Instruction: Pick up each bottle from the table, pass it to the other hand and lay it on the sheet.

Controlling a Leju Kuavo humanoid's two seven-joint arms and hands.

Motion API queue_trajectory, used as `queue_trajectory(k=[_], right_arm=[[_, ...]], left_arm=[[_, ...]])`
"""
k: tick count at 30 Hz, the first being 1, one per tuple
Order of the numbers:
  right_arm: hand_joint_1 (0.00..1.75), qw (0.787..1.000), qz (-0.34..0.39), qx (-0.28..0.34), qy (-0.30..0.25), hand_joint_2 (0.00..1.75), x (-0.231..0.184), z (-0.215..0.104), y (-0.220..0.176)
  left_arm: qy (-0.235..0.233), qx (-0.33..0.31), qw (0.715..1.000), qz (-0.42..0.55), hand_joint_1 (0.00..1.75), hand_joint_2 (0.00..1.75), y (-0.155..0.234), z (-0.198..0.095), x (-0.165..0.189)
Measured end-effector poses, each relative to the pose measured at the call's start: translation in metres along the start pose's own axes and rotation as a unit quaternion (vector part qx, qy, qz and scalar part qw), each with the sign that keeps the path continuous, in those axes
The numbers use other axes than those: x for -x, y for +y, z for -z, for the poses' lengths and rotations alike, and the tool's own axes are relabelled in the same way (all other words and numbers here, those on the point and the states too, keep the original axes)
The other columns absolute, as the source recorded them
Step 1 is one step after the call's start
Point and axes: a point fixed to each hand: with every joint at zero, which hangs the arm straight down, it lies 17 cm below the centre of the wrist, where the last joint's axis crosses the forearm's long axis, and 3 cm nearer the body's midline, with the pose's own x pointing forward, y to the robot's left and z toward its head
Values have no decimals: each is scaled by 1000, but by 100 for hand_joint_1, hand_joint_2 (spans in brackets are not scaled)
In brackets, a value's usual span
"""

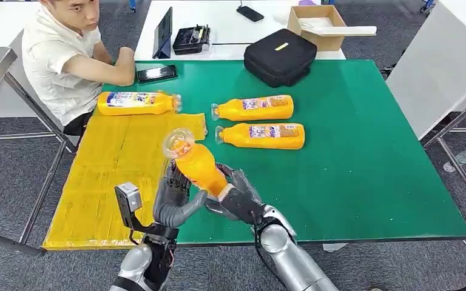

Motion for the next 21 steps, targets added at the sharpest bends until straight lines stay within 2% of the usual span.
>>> queue_trajectory(k=[21], right_arm=[[175, 1000, 0, -1, 1, 175, 1, 0, 1]], left_arm=[[4, -1, 1000, 0, 0, 175, 1, 0, 3]])
